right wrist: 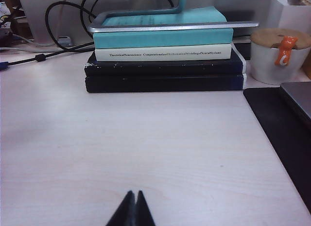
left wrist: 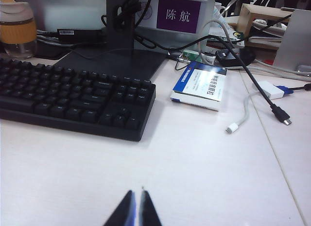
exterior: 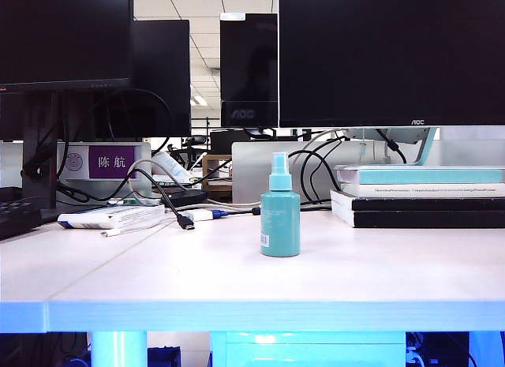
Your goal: Pick up the sprayer with the left hand and remove the lid with the right hand then place it on the table.
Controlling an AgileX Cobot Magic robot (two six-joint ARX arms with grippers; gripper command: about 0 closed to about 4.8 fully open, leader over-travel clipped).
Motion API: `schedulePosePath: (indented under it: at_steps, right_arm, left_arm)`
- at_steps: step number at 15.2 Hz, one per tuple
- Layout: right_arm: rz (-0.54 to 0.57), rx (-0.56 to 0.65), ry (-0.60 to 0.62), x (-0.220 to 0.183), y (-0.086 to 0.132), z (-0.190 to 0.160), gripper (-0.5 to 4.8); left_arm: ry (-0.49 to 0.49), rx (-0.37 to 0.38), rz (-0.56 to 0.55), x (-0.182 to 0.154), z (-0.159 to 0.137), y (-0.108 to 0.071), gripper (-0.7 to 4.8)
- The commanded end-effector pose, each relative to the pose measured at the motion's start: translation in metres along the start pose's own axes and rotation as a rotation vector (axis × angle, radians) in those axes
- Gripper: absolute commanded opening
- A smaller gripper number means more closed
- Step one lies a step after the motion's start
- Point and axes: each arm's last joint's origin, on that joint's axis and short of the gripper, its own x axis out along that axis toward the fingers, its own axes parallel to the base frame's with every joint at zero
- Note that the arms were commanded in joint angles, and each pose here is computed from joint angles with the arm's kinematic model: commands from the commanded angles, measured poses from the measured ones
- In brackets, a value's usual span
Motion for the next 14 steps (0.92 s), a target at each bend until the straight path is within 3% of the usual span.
schedulePosePath:
  at_steps: [1, 5, 8, 9, 11, 14]
  right_arm:
    - [0.0, 0.004, -0.018, 0.0, 0.0, 0.0, -0.05]
    - [-0.001, 0.004, -0.019, 0.0, 0.0, 0.0, -0.06]
    - [0.0, 0.007, -0.025, 0.0, 0.0, 0.001, -0.05]
    - [0.007, 0.022, -0.046, 0.0, 0.0, 0.003, -0.05]
    - [0.067, 0.09, -0.184, -0.001, 0.002, 0.017, -0.04]
    - [0.151, 0.154, -0.424, -0.009, 0.006, 0.041, 0.21]
  left_arm:
    - [-0.003, 0.002, -0.002, 0.0, 0.0, 0.0, 0.27]
    - [-0.013, 0.001, -0.002, 0.0, 0.001, 0.0, 0.27]
    - [-0.064, -0.037, -0.013, -0.001, 0.007, -0.001, 0.28]
    - [-0.104, -0.039, -0.062, -0.001, 0.011, -0.002, 0.31]
    - [-0.194, -0.058, -0.157, -0.004, 0.024, -0.006, 0.38]
    - [-0.272, -0.077, -0.162, -0.012, 0.05, -0.007, 0.95]
